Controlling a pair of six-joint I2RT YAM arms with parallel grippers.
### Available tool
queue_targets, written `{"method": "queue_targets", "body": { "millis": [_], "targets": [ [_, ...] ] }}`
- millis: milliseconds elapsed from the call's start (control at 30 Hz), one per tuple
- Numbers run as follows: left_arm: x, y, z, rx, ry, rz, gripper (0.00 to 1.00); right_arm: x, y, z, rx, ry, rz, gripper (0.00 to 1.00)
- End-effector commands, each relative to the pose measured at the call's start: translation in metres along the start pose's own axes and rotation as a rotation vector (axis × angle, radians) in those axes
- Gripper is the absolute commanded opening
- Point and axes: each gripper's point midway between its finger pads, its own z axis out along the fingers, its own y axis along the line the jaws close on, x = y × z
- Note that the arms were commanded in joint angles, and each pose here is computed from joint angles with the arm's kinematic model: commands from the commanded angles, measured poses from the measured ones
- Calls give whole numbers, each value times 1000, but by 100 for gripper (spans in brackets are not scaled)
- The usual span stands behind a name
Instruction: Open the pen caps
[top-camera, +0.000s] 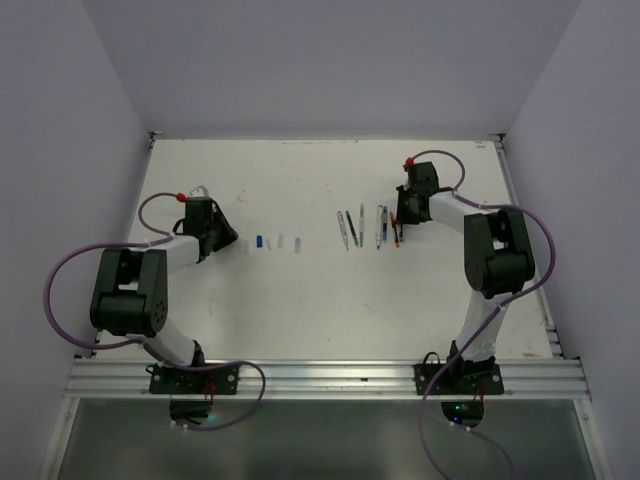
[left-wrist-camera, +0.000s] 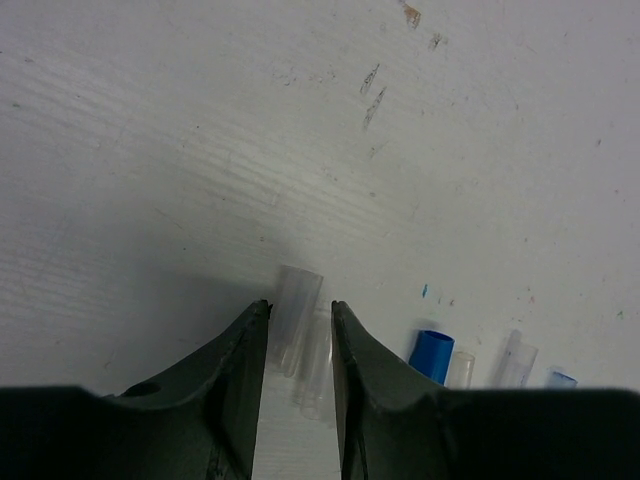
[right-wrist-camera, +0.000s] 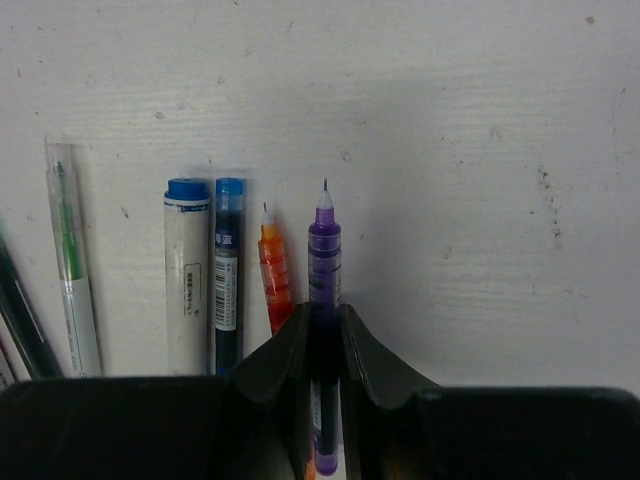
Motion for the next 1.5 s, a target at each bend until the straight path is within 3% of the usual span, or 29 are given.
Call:
{"method": "queue_targets", "body": {
  "millis": [0, 433, 733, 800, 967, 1233, 1467],
  "targets": [
    [22, 17, -4, -43, 62, 12, 35, -4, 8, 4, -37, -1, -6, 18],
    [-6, 1, -36, 5, -40, 12, 38, -8, 6, -2, -22, -16, -7, 30],
    [-23, -20, -75, 87, -96, 18, 40, -37, -4, -53, 49, -133, 7, 34],
    [-27, -32, -85, 130, -116, 26, 41, -43, -7, -72, 67, -166, 16, 42],
    [-17, -78, -104, 242, -118, 90, 41, -42, -19, -101, 116, -198, 49, 49],
    [41, -166, -141, 511, -48, 243, 49, -20, -84, -134, 231, -196, 198, 53],
    [58, -200, -157, 668, -12, 306, 61, 3, -146, -149, 339, -203, 330, 56]
  ]
}}
